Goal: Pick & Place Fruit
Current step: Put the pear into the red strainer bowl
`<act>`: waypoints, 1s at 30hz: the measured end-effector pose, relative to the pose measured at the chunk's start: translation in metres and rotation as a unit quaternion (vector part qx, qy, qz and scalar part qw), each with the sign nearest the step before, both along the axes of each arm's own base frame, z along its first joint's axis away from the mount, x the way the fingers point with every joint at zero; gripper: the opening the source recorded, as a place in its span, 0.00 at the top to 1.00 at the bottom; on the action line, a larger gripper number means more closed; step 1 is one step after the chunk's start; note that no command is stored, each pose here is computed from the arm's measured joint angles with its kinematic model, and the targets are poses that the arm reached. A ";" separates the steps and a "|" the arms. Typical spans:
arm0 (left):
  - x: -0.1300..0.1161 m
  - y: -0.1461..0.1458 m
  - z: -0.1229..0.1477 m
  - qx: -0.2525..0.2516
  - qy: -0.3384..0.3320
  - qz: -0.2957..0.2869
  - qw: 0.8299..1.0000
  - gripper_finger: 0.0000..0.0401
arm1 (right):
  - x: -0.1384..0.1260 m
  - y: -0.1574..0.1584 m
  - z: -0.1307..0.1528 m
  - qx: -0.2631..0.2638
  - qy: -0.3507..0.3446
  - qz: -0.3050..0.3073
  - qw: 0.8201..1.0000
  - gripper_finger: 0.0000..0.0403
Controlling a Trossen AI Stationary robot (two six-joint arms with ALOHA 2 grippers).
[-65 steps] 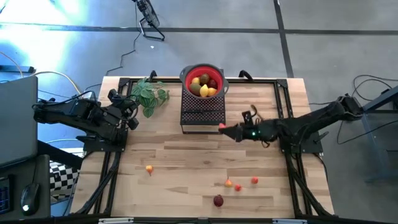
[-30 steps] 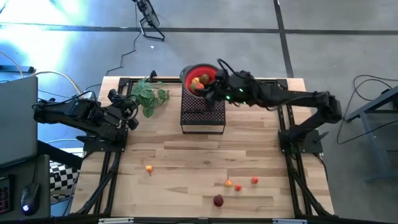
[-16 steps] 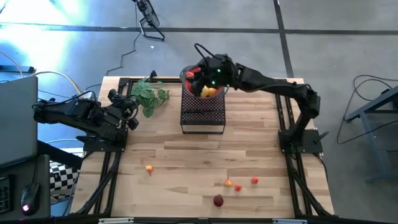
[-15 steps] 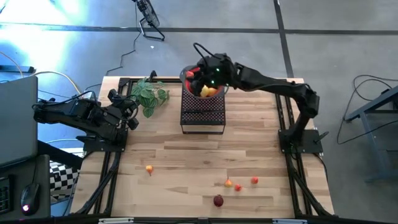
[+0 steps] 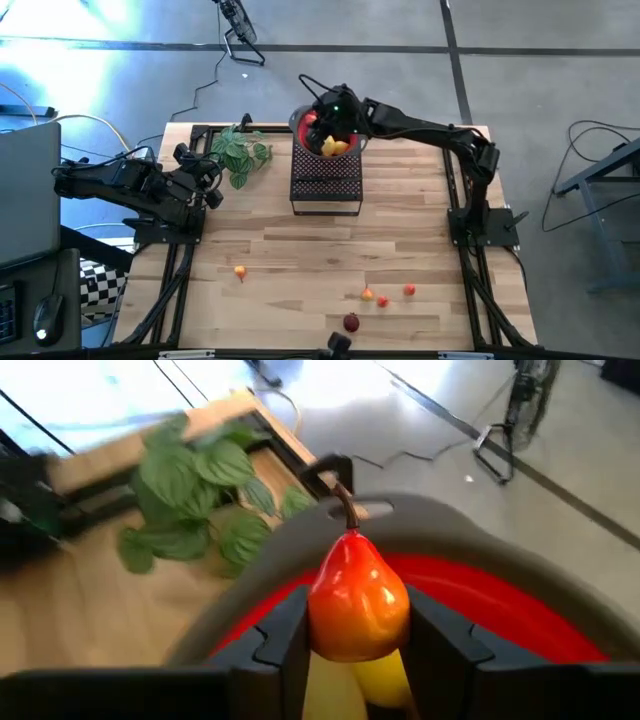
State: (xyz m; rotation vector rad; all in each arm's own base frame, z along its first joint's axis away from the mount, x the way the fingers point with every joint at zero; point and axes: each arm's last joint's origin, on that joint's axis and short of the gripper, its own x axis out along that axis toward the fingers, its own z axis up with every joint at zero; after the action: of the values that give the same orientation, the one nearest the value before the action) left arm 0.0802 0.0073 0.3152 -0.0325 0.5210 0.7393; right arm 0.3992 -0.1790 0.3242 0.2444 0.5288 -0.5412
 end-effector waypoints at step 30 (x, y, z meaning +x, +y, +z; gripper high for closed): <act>0.000 0.000 0.000 -0.008 -0.008 0.006 1.000 1.00 | -0.006 -0.003 -0.012 -0.063 0.105 0.017 0.992 0.68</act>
State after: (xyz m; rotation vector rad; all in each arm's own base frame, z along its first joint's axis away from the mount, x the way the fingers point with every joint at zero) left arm 0.0802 0.0072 0.3151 -0.0553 0.5123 0.7457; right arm 0.3929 -0.1819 0.3123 0.0584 0.6997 -0.5677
